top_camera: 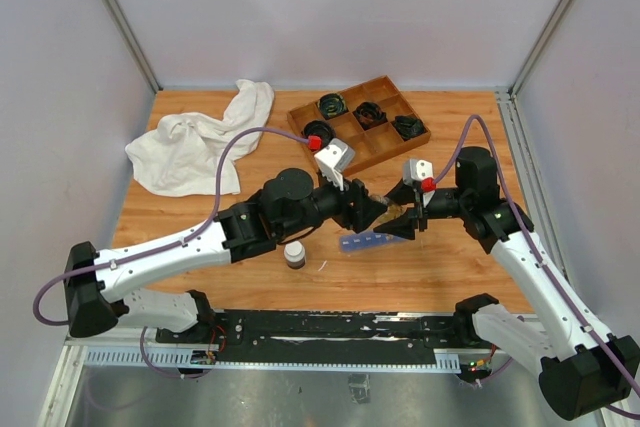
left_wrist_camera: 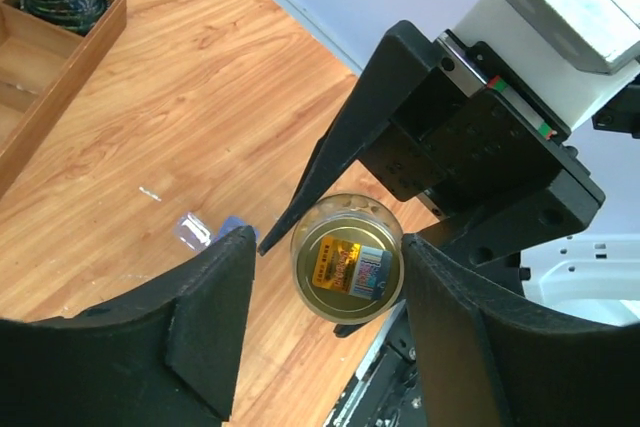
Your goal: Sort the pills into containers
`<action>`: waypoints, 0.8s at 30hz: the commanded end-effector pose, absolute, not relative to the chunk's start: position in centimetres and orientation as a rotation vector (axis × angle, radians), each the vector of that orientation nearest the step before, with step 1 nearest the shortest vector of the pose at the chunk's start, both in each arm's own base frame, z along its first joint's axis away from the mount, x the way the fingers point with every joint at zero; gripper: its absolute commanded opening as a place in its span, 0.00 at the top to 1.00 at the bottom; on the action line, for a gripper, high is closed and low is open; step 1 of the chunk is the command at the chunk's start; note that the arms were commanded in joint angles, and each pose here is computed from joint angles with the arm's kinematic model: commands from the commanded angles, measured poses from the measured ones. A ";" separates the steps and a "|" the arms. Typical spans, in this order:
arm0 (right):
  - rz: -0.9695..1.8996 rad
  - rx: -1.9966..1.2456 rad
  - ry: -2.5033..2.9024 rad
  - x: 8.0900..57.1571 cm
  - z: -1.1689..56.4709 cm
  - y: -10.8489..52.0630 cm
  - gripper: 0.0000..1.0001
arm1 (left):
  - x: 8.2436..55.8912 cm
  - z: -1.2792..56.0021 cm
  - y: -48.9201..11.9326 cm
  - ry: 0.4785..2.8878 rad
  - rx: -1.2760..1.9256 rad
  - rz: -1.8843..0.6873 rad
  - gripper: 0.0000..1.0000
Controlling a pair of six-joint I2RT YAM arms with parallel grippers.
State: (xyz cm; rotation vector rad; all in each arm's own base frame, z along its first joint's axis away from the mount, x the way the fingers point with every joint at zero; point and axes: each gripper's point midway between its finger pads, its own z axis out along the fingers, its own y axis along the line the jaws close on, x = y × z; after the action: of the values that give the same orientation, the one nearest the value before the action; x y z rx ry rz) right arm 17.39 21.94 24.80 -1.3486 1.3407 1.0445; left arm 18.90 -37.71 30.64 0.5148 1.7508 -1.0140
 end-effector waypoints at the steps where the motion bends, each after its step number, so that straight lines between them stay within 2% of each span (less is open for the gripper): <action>1: 1.020 -1.346 1.291 17.8 26.2 21.9 0.93 | 18.2 32.2 -38.6 1.719 0.552 -1.060 0.38; 6: 1.020 -1.346 1.291 17.8 26.2 21.9 0.93 | 17.3 31.7 -39.2 1.713 0.638 -1.087 0.63; 12: 1.018 -1.346 1.289 17.8 26.2 21.9 0.93 | 15.3 31.6 -39.9 1.613 0.844 -1.130 0.64; 15: 1.017 -1.345 1.288 17.7 26.3 21.8 0.93 | 14.8 32.0 -39.7 1.562 0.907 -1.132 0.55; 18: 1.016 -1.346 1.287 17.7 26.3 21.8 0.93 | 15.9 32.9 -38.8 1.561 0.822 -1.105 0.30; 20: 1.015 -1.345 1.287 17.8 26.3 21.8 0.93 | 16.3 33.8 -38.2 1.552 0.762 -1.108 0.21; 24: 1.015 -1.346 1.287 17.8 26.3 21.8 0.93 | 16.7 34.4 -37.4 1.566 0.680 -1.109 0.17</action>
State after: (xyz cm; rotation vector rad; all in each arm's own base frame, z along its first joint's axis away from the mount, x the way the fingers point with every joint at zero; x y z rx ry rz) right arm 17.49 21.93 24.84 -1.3495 1.3368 1.0373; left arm 16.60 -38.32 32.13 0.7593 1.6192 -1.0847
